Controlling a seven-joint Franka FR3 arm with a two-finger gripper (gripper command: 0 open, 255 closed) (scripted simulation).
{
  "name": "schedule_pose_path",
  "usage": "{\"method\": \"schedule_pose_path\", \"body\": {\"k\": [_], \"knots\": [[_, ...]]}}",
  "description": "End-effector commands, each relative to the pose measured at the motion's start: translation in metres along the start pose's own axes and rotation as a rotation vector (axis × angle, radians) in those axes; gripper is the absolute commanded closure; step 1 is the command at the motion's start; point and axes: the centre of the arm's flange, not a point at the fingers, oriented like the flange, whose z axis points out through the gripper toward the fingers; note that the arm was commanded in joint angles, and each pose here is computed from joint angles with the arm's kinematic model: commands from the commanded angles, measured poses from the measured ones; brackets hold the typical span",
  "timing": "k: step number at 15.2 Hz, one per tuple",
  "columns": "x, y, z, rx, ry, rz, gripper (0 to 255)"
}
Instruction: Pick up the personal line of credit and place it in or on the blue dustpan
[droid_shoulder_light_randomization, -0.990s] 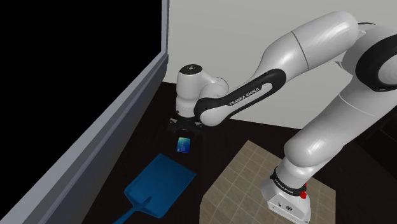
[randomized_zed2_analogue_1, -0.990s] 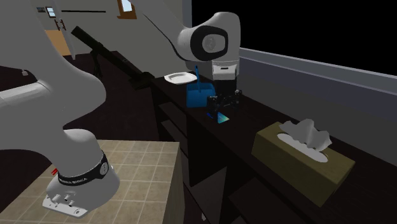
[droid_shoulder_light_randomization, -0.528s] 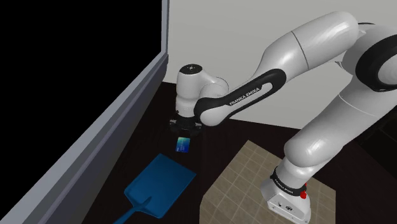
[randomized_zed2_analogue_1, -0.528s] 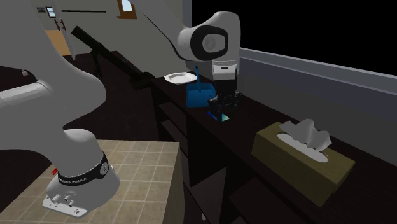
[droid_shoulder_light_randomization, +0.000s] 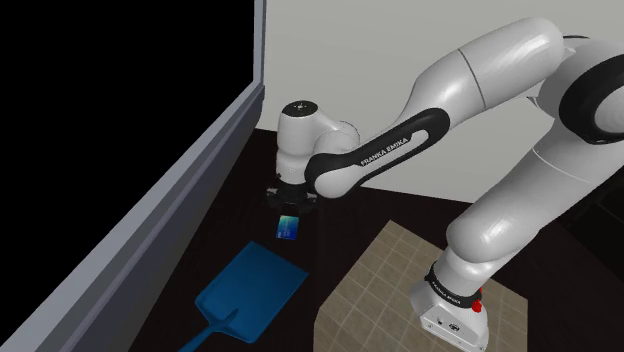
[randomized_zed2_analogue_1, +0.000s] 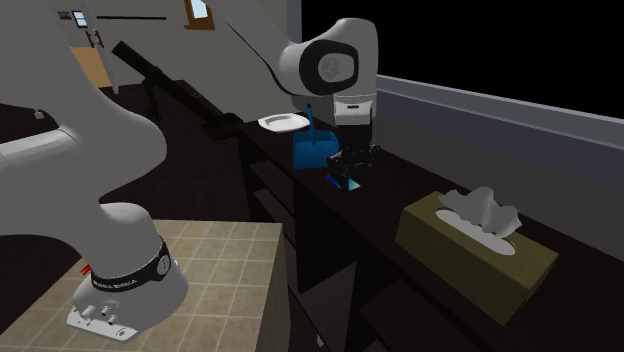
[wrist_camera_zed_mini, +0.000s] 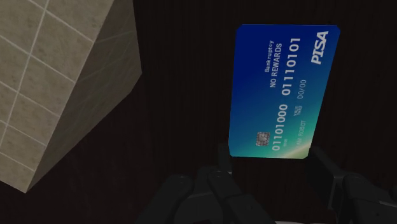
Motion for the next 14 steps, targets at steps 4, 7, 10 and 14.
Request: {"method": "schedule_pose_path", "body": {"k": [4,7,10,14], "knots": [[0.003,0.001,-0.019,-0.004,-0.002,0.0,255],[0.006,0.002,-0.035,-0.004,-0.002,0.0,255],[0.008,0.002,-0.05,-0.004,-0.002,0.0,255],[0.011,0.003,-0.071,-0.004,-0.002,0.0,255]]}}
